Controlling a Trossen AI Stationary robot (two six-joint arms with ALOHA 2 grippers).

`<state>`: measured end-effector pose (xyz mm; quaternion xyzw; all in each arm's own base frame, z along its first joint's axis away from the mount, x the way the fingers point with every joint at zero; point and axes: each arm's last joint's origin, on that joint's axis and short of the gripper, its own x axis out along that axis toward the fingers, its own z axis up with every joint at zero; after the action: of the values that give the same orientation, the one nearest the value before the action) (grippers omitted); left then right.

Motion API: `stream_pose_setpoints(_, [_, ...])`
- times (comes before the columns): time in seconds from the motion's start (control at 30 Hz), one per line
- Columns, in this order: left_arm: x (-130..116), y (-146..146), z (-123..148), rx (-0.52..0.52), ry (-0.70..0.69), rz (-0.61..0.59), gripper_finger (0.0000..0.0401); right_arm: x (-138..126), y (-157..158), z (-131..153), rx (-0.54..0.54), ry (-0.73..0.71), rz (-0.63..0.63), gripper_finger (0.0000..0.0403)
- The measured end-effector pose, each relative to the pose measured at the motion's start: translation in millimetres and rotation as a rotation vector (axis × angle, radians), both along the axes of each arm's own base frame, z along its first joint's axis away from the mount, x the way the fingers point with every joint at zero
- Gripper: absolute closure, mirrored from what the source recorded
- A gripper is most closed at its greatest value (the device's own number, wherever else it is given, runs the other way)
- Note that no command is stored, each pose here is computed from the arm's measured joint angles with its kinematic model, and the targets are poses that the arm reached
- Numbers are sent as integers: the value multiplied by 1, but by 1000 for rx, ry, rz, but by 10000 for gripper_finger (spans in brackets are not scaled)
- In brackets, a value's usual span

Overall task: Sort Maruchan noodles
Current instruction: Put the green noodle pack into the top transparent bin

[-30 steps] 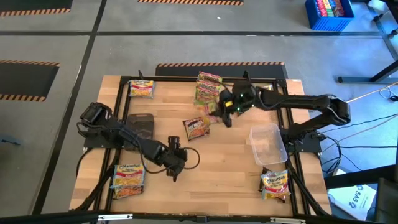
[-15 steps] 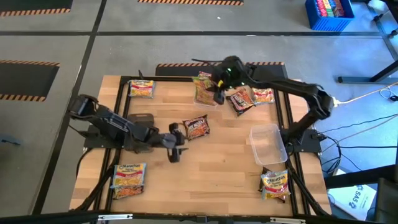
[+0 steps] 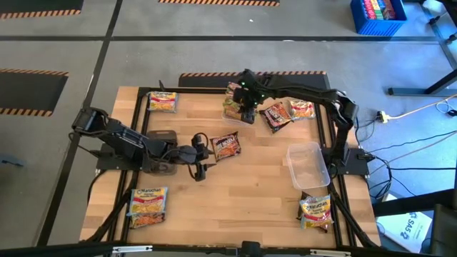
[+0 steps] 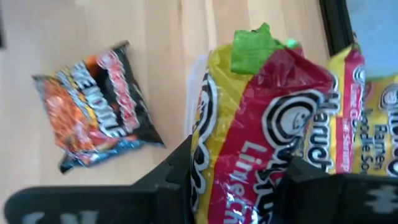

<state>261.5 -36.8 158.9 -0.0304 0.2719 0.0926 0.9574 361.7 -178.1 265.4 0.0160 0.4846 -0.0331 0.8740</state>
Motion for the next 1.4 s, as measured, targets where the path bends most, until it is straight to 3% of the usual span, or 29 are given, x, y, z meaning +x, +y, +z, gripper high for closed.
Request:
stream_pose_setpoints(0.37, [0,-3,0,-7,-2,-16,174,1,-2,-11,-33,55,7,299])
stream_pose_setpoints(1.13, [1,-3,2,-24,-24,-4,174,5,-4,-61,64,266,31,299])
stream_pose_setpoints(1.4, [1,-3,2,-22,-25,-4,174,13,-8,-69,23,239,21,294])
